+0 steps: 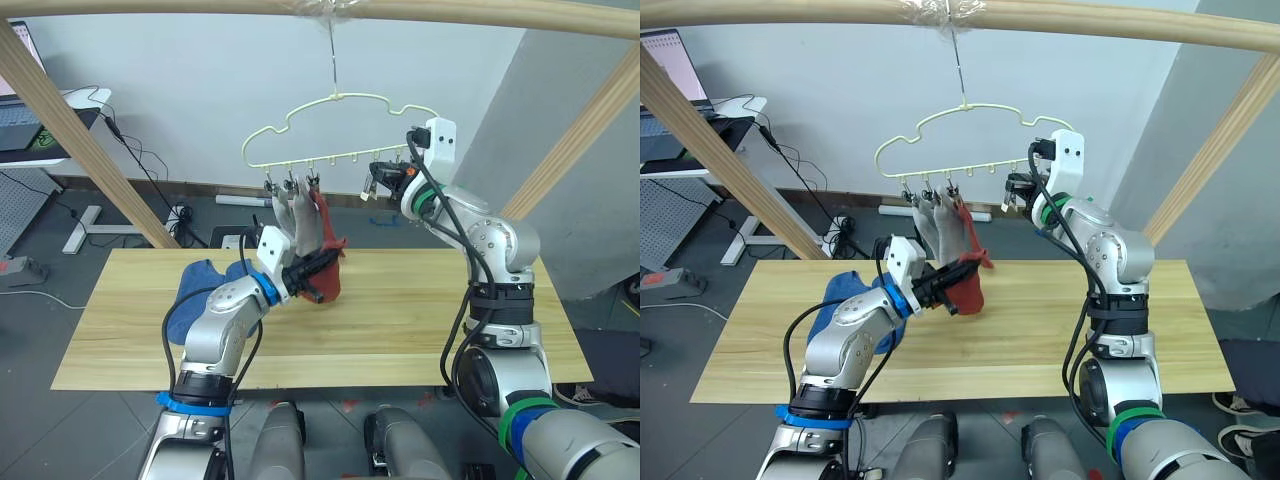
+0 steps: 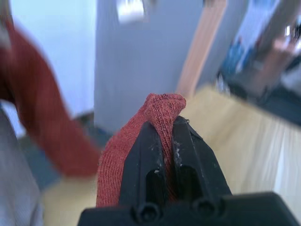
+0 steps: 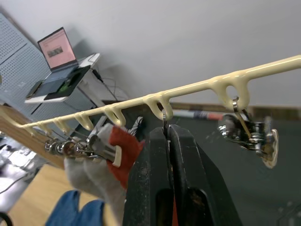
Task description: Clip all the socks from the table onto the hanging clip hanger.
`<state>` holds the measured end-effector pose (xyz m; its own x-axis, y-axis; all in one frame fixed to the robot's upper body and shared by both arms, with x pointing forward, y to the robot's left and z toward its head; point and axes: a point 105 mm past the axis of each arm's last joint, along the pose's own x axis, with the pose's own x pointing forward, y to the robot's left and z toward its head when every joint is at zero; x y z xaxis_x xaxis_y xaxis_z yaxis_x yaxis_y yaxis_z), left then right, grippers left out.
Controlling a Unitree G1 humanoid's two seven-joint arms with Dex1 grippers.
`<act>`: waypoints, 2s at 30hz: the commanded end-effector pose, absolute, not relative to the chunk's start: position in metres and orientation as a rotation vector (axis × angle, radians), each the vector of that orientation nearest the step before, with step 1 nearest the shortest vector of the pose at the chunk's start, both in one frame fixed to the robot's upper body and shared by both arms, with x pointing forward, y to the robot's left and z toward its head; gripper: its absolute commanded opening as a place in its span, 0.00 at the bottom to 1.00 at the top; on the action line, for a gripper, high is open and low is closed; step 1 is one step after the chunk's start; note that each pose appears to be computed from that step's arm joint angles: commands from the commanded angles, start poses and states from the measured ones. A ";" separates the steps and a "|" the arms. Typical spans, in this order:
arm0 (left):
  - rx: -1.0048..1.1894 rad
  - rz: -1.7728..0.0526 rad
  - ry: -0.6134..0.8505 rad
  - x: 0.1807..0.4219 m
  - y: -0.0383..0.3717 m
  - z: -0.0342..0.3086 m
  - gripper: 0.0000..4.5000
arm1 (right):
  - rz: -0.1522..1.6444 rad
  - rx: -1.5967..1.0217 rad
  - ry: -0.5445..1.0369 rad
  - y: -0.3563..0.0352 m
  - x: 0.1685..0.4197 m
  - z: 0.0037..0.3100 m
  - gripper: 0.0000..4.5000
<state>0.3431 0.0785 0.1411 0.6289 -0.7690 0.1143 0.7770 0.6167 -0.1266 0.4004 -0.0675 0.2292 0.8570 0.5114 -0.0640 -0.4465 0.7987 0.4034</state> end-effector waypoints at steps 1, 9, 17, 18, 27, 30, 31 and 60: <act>-0.146 -0.887 -0.143 0.345 0.070 0.161 0.01 | 0.499 0.458 0.238 -0.072 0.394 0.231 0.00; -0.041 -0.909 -0.235 0.344 0.057 0.166 0.01 | 0.504 0.586 0.310 -0.062 0.386 0.239 0.00; 0.028 -0.867 -0.328 0.348 0.058 0.175 0.01 | 0.487 0.629 0.348 -0.062 0.385 0.237 0.00; 0.041 -0.859 -0.344 0.348 0.058 0.177 0.01 | 0.484 0.630 0.351 -0.062 0.385 0.236 0.00; 0.071 -0.817 -0.395 0.352 0.061 0.182 0.01 | 0.496 0.635 0.371 -0.060 0.384 0.235 0.00; 0.076 -0.820 -0.404 0.353 0.059 0.182 0.01 | 0.510 0.646 0.378 -0.056 0.382 0.236 0.00; 0.077 -0.823 -0.406 0.353 0.058 0.182 0.01 | 0.514 0.647 0.382 -0.054 0.381 0.236 0.00; 0.051 -0.882 -0.254 0.357 0.047 0.154 0.12 | 0.631 0.340 0.190 -0.086 0.343 0.246 1.00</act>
